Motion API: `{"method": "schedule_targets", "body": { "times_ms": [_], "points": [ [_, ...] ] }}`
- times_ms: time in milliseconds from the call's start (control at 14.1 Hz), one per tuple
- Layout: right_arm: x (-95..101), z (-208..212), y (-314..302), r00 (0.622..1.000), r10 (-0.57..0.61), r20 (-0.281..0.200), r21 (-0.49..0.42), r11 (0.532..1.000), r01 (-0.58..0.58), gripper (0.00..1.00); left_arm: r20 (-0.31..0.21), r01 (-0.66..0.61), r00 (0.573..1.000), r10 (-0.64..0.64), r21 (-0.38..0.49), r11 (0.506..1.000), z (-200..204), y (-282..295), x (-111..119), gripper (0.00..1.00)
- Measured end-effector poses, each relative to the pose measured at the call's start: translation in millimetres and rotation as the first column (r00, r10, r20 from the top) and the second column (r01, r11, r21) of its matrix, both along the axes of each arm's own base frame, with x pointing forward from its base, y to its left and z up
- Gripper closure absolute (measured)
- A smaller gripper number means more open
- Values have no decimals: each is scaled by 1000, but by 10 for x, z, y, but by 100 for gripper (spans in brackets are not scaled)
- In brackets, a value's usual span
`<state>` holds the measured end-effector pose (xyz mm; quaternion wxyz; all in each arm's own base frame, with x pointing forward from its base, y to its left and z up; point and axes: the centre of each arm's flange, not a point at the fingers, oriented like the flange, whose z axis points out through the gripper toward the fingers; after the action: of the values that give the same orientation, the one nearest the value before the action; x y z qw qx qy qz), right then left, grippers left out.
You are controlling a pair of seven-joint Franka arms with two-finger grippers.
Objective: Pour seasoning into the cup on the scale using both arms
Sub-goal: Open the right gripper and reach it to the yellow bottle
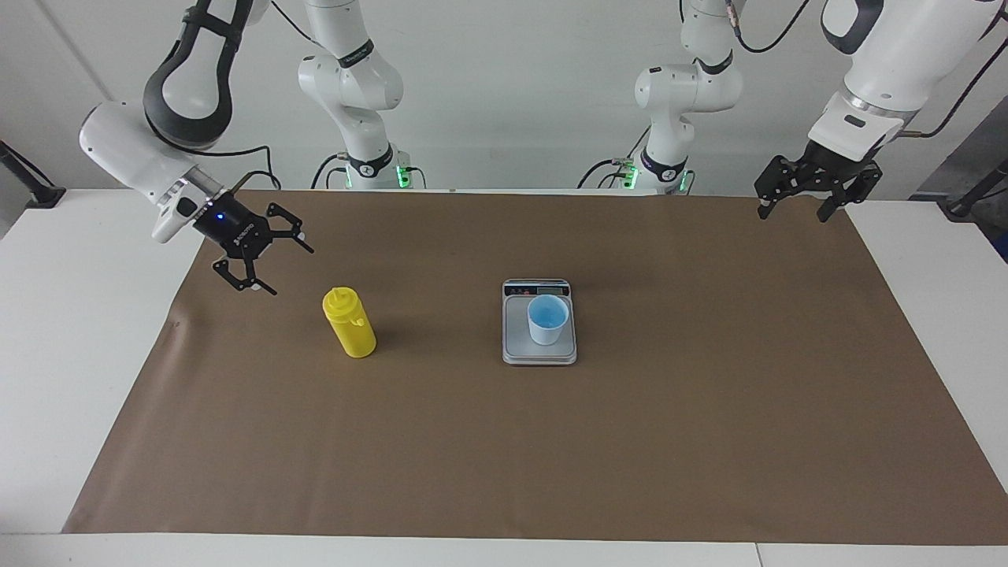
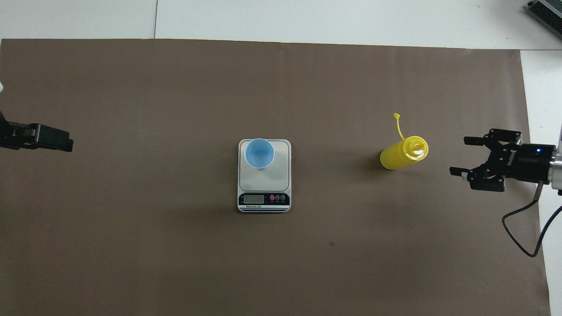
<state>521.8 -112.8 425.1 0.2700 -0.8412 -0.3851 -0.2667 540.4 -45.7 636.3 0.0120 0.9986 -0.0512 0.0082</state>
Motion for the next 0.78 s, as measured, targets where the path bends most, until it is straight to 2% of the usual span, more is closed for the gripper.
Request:
{"method": "schedule_targets", "body": {
  "times_ms": [142,426,782],
  "points": [
    [14,-189,-7,1000,18,25,37,999,-19,0,-2,-1,1000,1,0,1000,-1,0,-2,0],
    [-34,-512,48,991,73,108,85,993,-82,0,-13,-3,1000,3,2,1000,-10,3,-16,0],
    [-133,-836,91,984,55,170,135,988,-79,0,-14,-11,1000,12,2,1000,-10,3,-21,0]
  ]
}}
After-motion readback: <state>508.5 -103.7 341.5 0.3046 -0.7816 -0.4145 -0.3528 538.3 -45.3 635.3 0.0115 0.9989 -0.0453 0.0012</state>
